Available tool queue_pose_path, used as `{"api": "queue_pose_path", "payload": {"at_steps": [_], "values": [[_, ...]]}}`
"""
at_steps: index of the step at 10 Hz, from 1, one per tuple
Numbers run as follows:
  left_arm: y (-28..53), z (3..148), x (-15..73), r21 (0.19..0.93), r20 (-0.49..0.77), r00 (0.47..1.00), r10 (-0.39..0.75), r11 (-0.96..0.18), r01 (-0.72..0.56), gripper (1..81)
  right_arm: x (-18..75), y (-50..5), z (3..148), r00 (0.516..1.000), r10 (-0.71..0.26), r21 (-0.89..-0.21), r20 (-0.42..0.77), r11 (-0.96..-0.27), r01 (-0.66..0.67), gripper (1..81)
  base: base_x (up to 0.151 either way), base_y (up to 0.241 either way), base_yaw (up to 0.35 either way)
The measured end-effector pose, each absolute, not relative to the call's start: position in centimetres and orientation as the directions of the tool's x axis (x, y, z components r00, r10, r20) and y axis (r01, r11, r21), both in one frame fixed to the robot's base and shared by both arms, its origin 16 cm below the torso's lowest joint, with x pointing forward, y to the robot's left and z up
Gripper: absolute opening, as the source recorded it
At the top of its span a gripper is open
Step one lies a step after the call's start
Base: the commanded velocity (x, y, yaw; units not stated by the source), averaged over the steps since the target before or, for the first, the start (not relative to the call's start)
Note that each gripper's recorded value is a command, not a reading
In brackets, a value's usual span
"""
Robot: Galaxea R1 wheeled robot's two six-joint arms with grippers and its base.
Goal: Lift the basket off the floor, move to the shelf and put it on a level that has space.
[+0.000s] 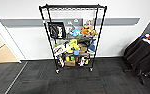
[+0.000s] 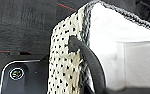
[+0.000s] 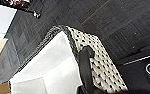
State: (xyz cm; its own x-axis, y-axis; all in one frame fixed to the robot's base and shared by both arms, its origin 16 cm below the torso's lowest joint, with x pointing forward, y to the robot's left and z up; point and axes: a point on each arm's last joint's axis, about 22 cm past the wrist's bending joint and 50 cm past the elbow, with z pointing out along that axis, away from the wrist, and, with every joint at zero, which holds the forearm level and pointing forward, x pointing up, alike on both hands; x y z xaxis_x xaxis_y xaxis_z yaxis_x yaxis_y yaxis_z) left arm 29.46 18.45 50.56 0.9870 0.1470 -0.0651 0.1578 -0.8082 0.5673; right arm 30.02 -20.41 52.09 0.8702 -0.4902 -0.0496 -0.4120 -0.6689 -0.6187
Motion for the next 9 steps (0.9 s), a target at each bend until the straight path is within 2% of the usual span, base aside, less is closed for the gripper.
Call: {"api": "queue_pose_path", "payload": {"at_steps": [9], "values": [[20.1,52.5,26.9,0.557,-0.023,0.988,0.153,-0.819,0.140,1.0,27.2,-19.9,54.2,0.875,-0.484,-0.637,-0.029,-0.665,-0.389,1.0,0.000,0.000,0.000]]}}
